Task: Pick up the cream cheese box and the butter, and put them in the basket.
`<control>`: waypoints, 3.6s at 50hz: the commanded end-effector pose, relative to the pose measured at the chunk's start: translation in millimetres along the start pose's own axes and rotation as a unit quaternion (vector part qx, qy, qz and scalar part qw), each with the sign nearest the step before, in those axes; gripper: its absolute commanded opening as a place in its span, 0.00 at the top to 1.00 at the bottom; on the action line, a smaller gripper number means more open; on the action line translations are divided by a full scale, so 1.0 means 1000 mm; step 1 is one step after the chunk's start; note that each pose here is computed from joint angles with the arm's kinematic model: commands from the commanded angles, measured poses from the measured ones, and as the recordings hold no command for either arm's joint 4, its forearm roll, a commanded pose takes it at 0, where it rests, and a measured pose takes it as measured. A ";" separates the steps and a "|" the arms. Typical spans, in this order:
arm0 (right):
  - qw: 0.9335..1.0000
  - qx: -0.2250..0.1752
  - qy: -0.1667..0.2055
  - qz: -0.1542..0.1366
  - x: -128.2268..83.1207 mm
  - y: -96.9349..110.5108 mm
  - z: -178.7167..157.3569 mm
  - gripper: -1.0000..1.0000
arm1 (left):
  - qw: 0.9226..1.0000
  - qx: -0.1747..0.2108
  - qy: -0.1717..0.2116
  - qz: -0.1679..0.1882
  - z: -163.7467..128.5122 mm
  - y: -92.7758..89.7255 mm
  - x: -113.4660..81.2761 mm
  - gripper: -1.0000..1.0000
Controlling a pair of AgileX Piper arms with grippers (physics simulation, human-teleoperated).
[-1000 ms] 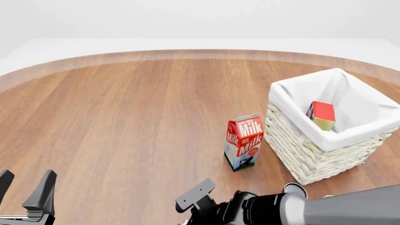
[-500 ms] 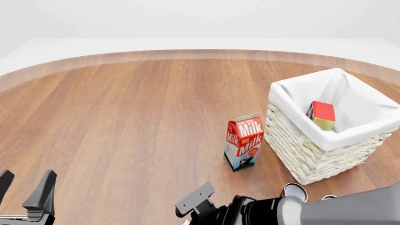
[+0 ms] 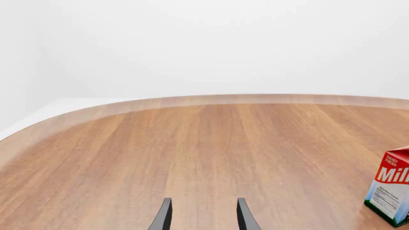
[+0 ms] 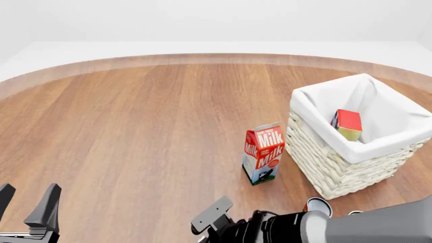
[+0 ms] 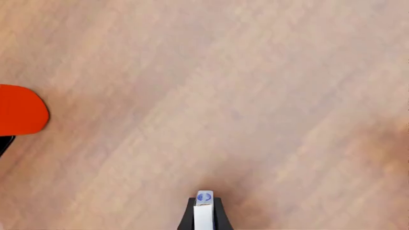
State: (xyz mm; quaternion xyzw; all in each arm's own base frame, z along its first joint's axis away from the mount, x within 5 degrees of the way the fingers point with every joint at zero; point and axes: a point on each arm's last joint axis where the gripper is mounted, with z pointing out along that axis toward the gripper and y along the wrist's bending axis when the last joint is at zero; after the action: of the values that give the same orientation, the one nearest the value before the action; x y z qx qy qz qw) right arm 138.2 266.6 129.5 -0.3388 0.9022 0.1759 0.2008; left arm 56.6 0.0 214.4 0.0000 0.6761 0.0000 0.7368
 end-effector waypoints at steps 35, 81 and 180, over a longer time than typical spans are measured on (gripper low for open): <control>0.998 -0.003 -0.062 -0.015 -0.065 0.000 -0.062 1.00 | 1.000 0.000 0.000 0.000 0.000 0.000 0.000 0.00; 0.970 0.023 -0.237 -0.048 -0.123 -0.024 -0.228 1.00 | 1.000 0.000 0.000 0.000 0.000 0.000 0.000 0.00; 0.857 0.277 -0.388 0.196 -0.049 -0.153 -0.361 1.00 | 1.000 0.000 0.000 0.000 0.000 0.000 0.000 0.00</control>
State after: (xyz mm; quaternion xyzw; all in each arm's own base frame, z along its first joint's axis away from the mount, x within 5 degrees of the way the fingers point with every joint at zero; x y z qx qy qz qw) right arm 179.5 31.1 444.8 -0.0175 0.8064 0.0881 0.5845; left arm 56.6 0.0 214.4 0.0000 0.6761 0.0000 0.7368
